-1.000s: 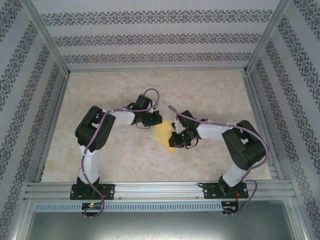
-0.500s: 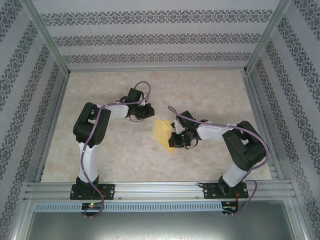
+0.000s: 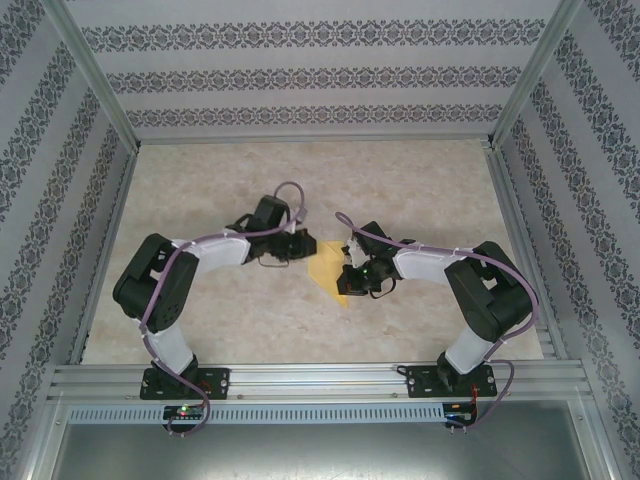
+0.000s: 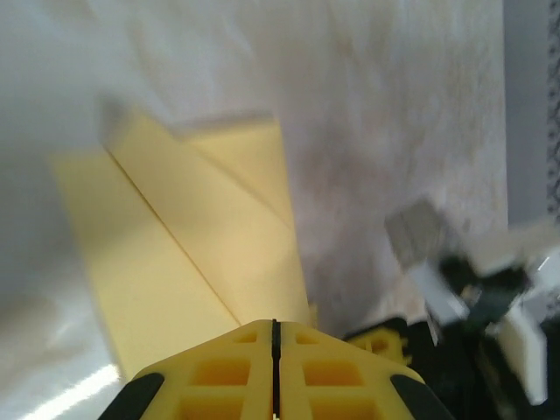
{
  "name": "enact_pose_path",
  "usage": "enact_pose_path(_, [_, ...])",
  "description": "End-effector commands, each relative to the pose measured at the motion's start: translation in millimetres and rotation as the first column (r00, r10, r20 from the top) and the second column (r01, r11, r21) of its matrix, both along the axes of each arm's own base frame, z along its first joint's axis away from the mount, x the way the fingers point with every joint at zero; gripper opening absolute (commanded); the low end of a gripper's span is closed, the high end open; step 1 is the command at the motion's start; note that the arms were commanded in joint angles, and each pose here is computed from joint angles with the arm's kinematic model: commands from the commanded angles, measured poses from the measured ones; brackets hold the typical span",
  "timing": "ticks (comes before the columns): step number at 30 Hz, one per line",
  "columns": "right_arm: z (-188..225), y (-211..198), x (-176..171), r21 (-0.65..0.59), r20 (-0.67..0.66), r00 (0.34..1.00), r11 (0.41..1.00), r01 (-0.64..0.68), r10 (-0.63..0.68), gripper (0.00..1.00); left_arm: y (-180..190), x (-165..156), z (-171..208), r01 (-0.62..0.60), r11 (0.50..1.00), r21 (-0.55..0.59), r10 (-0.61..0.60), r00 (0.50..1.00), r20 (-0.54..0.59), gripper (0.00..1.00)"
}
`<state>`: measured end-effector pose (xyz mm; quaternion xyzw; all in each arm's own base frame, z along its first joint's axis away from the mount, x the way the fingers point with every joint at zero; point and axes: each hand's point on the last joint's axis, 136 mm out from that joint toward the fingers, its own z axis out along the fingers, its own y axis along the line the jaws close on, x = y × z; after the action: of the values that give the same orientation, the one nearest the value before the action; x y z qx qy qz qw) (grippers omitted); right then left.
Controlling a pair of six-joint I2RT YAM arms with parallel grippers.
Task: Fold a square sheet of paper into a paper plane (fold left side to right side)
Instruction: Fourth fold the wing at the center of the table.
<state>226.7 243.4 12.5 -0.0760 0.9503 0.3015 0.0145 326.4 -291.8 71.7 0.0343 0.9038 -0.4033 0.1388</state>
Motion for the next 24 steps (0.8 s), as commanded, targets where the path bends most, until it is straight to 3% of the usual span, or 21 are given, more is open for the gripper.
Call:
enact_pose_path(1, [-41, -32, -40, -0.196, -0.143, 0.99, 0.98, -0.028, 0.0, 0.0, -29, -18, 2, 0.049, 0.997, -0.051, -0.05, 0.999, -0.005, 0.1])
enact_pose_path(8, [-39, -34, -40, -0.204, -0.146, 0.989, 0.978, -0.034, 0.004, 0.0, -61, -38, -27, 0.119, 0.993, -0.02, -0.119, 0.992, -0.04, 0.09])
enact_pose_path(24, [-41, -38, -45, -0.223, -0.163, 0.987, 0.974, -0.044, 0.007, 0.0, -34, -12, -67, 0.039, 0.986, 0.163, -0.034, 0.999, -0.029, 0.07])
